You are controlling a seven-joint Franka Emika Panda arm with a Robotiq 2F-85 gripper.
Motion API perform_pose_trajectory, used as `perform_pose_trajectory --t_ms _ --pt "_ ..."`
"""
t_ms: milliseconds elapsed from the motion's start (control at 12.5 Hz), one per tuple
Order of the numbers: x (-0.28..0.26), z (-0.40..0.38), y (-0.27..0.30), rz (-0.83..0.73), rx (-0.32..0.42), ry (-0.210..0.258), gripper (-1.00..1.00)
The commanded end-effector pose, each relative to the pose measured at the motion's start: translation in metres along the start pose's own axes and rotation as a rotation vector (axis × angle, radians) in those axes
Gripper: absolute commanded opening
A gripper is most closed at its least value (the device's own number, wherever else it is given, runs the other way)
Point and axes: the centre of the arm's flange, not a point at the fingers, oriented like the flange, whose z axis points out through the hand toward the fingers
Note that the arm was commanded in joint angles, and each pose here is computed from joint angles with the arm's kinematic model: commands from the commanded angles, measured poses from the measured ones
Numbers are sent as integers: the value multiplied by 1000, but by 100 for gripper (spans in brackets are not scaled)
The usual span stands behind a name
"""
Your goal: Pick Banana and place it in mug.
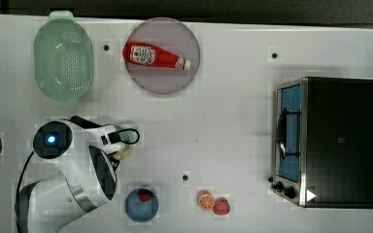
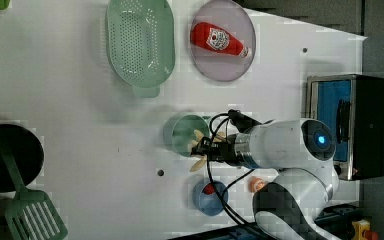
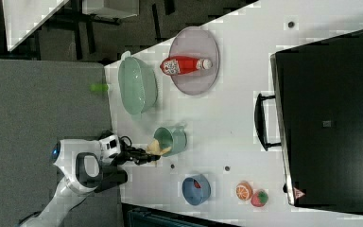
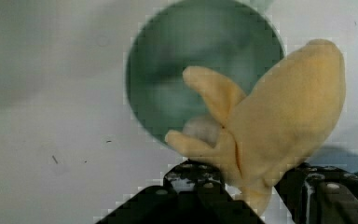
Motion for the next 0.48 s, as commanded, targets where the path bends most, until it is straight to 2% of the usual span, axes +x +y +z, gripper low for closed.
perform_pose_trajectory --t_ms 80,240,480 --pt "15 -21 1 80 57 74 50" --pt "18 -21 3 84 68 85 100" --pt "37 -59 10 125 113 148 100"
